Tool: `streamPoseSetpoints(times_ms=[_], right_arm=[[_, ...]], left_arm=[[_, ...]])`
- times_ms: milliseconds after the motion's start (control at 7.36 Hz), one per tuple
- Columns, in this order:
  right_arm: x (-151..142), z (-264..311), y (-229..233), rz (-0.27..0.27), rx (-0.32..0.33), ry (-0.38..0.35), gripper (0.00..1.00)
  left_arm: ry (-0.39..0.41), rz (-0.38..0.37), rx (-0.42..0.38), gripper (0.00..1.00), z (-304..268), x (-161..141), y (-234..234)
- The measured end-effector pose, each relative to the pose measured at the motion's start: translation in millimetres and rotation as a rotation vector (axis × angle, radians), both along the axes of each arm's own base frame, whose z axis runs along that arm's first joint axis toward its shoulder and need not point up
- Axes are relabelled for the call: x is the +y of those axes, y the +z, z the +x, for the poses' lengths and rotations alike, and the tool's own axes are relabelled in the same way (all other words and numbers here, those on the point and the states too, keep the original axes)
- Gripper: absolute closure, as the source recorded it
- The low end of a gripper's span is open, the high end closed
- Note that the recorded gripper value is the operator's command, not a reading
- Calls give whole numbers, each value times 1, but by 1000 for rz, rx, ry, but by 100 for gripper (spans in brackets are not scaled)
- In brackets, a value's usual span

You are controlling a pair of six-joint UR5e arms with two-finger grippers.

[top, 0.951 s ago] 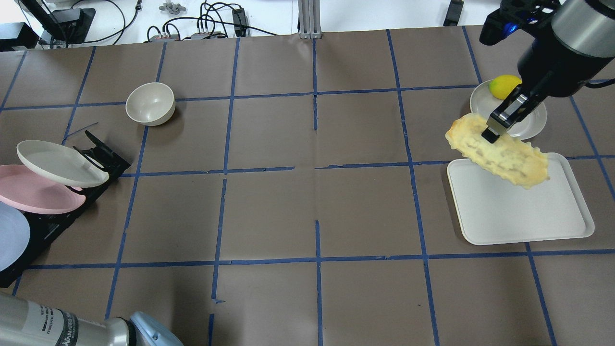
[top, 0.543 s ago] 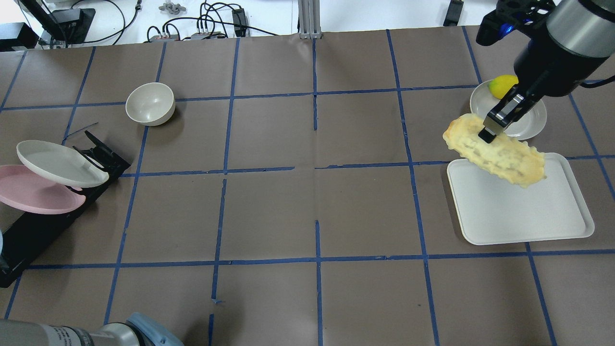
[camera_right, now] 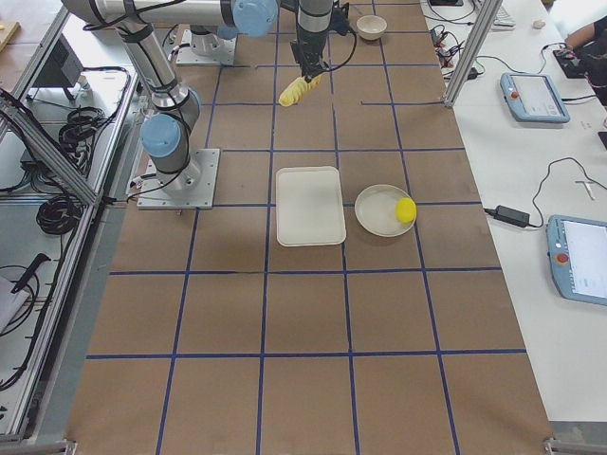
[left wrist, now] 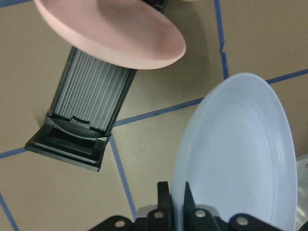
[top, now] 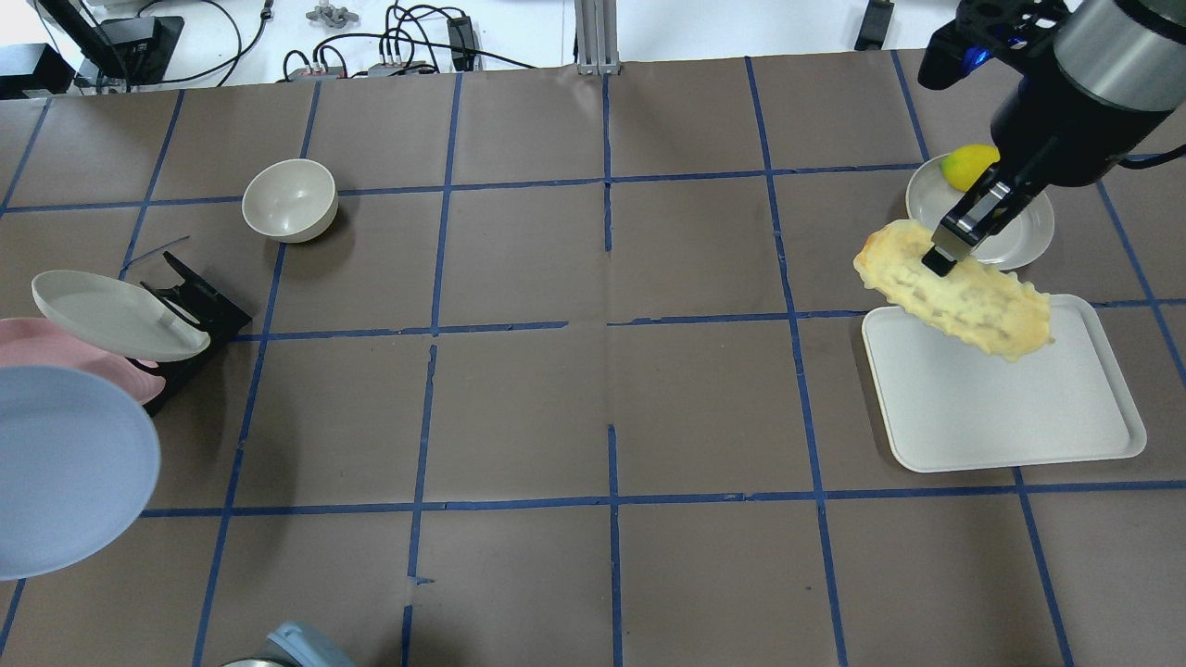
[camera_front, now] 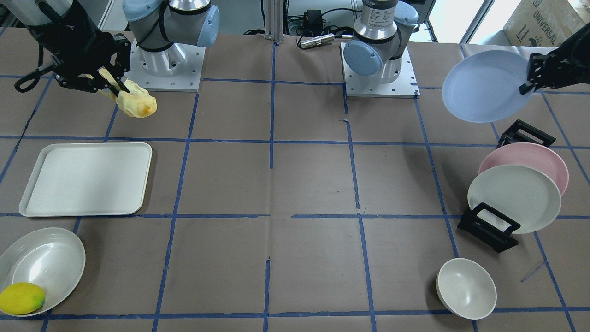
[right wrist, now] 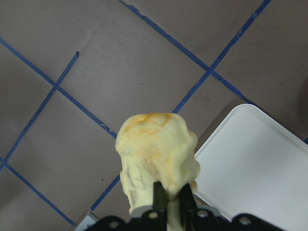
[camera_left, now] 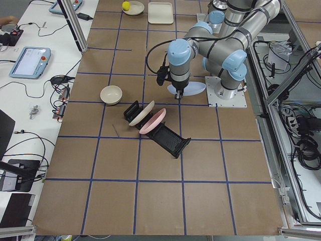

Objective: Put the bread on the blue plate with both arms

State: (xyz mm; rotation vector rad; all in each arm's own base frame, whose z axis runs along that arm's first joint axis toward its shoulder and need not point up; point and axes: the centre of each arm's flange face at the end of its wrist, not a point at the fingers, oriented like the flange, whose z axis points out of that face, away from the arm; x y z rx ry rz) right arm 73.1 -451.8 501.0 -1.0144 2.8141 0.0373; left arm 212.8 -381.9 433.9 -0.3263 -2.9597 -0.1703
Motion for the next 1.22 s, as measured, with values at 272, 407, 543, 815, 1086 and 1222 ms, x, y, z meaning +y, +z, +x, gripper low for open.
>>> streamPoseSetpoints(times_ms=[272,407,543,815,1086,1222], right_arm=[[0,0,-1,0,-6,8,77],[0,1,-2,1,-8,12,75],[-3,0,-6,0,-10,14,75],[-10,-2,-19,-5,-5,12,75],[-10,-3,-21,-8,1,5,75],[-10,-3,-20,-9,3,2,76]], left_arm=[[35,-8,22,85,-98,-39,-15],[56,-5,30,86,-152,-61,-26],[80,13,47,86,-205,-76,-40],[165,48,118,86,-290,-96,-70],[269,81,181,86,-355,-112,-105],[307,79,211,86,-386,-121,-124]])
